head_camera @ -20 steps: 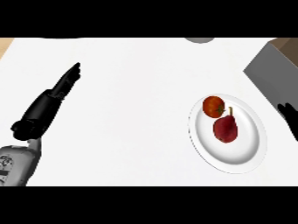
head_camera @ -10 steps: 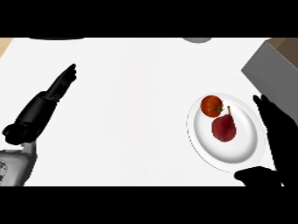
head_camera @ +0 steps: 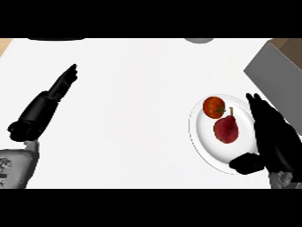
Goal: Pick the pear from the plate and place it in the cardboard box
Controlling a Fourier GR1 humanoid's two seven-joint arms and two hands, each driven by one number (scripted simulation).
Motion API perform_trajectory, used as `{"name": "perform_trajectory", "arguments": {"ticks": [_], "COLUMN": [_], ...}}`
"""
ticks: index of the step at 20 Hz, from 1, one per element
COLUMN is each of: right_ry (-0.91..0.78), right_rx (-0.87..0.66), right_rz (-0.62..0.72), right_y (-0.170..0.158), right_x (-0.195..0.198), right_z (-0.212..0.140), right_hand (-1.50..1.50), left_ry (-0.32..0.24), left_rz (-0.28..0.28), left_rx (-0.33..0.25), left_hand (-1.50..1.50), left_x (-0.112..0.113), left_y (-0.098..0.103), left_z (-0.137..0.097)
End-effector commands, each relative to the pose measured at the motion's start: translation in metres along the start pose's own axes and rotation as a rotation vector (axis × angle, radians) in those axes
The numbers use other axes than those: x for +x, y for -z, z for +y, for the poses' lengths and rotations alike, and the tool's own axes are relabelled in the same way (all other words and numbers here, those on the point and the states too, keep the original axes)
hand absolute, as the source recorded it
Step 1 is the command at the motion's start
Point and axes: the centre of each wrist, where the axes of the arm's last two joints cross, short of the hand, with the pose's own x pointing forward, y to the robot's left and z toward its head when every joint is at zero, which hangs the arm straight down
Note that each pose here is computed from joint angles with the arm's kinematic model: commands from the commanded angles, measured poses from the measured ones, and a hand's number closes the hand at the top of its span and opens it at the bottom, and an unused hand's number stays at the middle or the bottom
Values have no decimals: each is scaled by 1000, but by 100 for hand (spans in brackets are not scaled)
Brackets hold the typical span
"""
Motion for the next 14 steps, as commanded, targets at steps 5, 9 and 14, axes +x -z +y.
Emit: {"name": "perform_trajectory", "arguments": {"ticks": [5, 9, 14], "right_ry": [0, 12, 12], "right_rx": [15, 26, 46], "right_rz": [7, -13, 20], "right_y": [31, 4, 28], "right_x": [-8, -11, -9], "right_z": [11, 22, 33], "right_hand": [-150, -150, -150], "left_ry": [-17, -10, -8], "left_rz": [-3, -6, -5], "left_rx": [-13, 13, 1], "left_hand": [0, 0, 0], "left_x": [-11, 10, 7], "left_y": [-1, 15, -2], "left_z": [-10, 0, 11]}}
